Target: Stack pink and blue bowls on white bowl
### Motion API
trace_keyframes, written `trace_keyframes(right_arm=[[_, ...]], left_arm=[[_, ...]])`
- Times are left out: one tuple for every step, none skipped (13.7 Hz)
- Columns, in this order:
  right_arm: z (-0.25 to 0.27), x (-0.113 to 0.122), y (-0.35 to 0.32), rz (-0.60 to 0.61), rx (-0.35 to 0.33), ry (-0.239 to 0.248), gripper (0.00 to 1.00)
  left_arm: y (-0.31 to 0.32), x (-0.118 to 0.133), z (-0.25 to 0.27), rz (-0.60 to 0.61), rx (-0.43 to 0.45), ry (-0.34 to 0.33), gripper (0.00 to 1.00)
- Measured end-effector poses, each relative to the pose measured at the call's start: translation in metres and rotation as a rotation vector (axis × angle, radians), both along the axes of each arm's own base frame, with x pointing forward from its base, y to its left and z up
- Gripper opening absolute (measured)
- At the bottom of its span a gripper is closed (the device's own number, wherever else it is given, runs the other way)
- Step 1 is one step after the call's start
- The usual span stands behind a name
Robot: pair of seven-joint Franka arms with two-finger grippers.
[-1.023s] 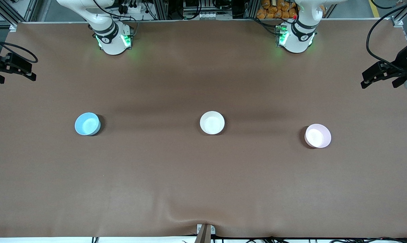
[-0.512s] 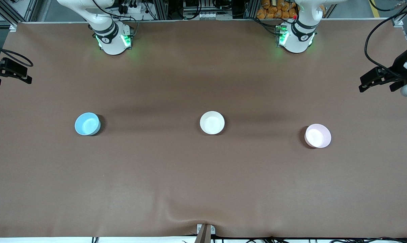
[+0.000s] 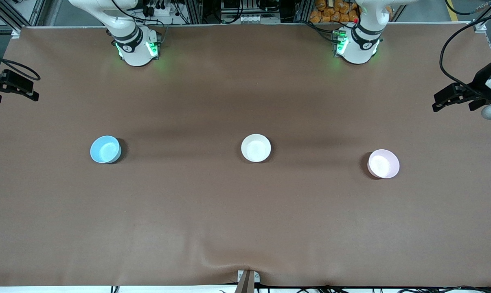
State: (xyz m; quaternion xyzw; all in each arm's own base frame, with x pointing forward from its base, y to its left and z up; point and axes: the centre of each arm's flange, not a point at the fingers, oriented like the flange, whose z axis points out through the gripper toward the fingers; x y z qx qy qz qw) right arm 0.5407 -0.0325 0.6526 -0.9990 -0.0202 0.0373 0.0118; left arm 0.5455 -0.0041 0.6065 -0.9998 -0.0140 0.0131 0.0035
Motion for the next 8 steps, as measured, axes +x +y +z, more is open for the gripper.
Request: trace_keyframes(right_arm=[[0.0, 0.0, 0.0, 0.0, 0.0, 0.0, 1.0], [0.0, 0.0, 0.0, 0.0, 0.0, 0.0, 1.0], [0.0, 0.0, 0.0, 0.0, 0.0, 0.0, 1.0], [0.0, 0.0, 0.0, 0.0, 0.0, 0.0, 1.0], [0.0, 0.0, 0.0, 0.0, 0.0, 0.0, 1.0], [0.0, 0.0, 0.0, 0.0, 0.0, 0.0, 1.0], [0.0, 0.0, 0.0, 0.0, 0.0, 0.0, 1.0], [0.0, 0.0, 0.0, 0.0, 0.0, 0.0, 1.0]], left_arm=[[0.001, 0.0, -0.004, 0.001, 0.0, 0.008, 1.0], [0.003, 0.001, -0.01, 0.006, 0.0, 0.016, 1.0], [0.01, 0.004, -0.019, 0.018, -0.001, 0.016, 1.0], [0.019, 0.007, -0.032, 0.034, -0.001, 0.012, 1.0], [0.026, 0.011, -0.048, 0.046, -0.002, 0.007, 1.0], [0.031, 0.015, -0.067, 0.052, -0.002, -0.005, 1.0], [0.032, 0.021, -0.088, 0.053, -0.003, -0.024, 1.0], [0.032, 0.025, -0.109, 0.053, -0.004, -0.046, 1.0]])
